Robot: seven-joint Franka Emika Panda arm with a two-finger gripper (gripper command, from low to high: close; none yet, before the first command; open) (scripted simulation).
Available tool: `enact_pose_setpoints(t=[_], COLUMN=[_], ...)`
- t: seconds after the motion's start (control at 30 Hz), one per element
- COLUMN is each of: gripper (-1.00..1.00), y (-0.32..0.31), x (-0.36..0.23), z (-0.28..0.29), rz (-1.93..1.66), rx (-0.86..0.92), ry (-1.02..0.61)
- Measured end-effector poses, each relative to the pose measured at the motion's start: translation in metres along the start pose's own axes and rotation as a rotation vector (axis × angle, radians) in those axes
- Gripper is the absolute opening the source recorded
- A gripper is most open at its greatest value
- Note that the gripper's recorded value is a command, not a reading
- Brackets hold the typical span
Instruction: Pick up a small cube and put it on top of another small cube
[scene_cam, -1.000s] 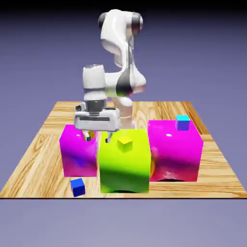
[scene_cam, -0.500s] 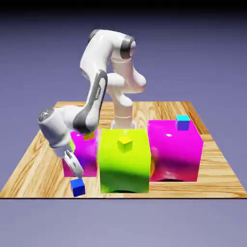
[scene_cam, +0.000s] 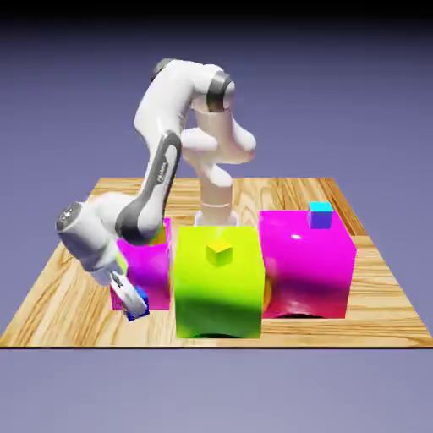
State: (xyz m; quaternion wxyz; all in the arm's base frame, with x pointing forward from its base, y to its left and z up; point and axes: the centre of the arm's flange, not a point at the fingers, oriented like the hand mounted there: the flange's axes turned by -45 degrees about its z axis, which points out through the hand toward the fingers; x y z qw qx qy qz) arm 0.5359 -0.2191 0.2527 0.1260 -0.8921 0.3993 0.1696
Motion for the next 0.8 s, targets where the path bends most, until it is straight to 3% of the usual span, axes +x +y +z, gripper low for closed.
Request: enact_pose_setpoints(t=[0.33, 0.5, 0.67, 0.7, 0.8], gripper=[-1.00, -1.00, -1.00, 1.00, 1.00], y=[-0.008, 0.023, 0.031, 0.035, 0.031], x=[-0.121, -0.163, -0.154, -0.153, -0.154], z=[-0.105, -0.149, -0.094, -0.083, -0.096], rz=[-0.541, -0.556, -0.567, -0.567, -0.568], rx=[-0.178, -0.327, -0.332, -0.331, -0.334], ry=[-0.034, 0.002, 0.002, 0.002, 0.002])
